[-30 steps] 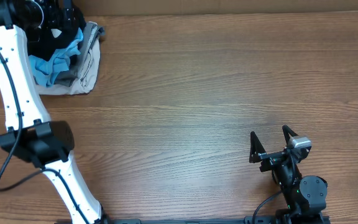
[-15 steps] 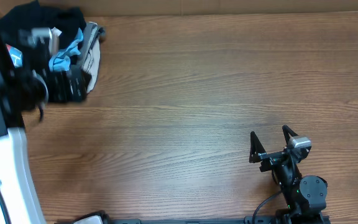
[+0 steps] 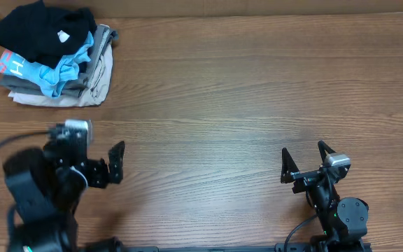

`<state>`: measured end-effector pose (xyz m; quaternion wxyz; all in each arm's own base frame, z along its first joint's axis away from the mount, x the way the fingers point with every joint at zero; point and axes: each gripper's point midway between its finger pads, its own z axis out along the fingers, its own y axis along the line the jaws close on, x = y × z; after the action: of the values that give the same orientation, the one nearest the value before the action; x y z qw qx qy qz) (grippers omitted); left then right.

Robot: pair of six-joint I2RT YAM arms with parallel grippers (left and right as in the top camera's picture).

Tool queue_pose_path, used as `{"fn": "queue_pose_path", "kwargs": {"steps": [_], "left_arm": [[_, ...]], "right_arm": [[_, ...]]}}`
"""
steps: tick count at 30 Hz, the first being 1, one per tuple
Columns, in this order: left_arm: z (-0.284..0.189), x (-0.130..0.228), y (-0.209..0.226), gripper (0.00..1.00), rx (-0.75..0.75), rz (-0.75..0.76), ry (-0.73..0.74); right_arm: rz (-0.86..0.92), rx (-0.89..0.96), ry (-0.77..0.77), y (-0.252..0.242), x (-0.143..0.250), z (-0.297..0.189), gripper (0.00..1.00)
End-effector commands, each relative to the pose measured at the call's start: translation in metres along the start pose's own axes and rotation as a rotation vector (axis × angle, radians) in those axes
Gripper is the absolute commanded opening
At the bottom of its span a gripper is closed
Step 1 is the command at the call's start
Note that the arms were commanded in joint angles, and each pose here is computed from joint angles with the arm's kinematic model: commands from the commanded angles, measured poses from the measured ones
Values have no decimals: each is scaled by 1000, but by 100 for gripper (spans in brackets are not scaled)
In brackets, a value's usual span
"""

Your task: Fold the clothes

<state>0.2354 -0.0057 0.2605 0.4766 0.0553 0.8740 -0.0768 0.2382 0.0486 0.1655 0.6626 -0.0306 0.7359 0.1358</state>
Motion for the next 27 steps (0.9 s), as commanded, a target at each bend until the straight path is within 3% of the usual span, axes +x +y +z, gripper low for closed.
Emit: {"fn": "queue_pose_path", "kwargs": {"steps": [1, 16, 27], "left_arm": [[1, 11, -19, 100, 76, 52, -130], [15, 21, -30, 100, 89, 221, -558], [10, 19, -29, 100, 32, 274, -704]], "right_arm": [[2, 5, -16, 0, -3, -1, 100], [2, 5, -17, 0, -4, -1, 100], [2, 6, -16, 0, -3, -1, 100]]}}
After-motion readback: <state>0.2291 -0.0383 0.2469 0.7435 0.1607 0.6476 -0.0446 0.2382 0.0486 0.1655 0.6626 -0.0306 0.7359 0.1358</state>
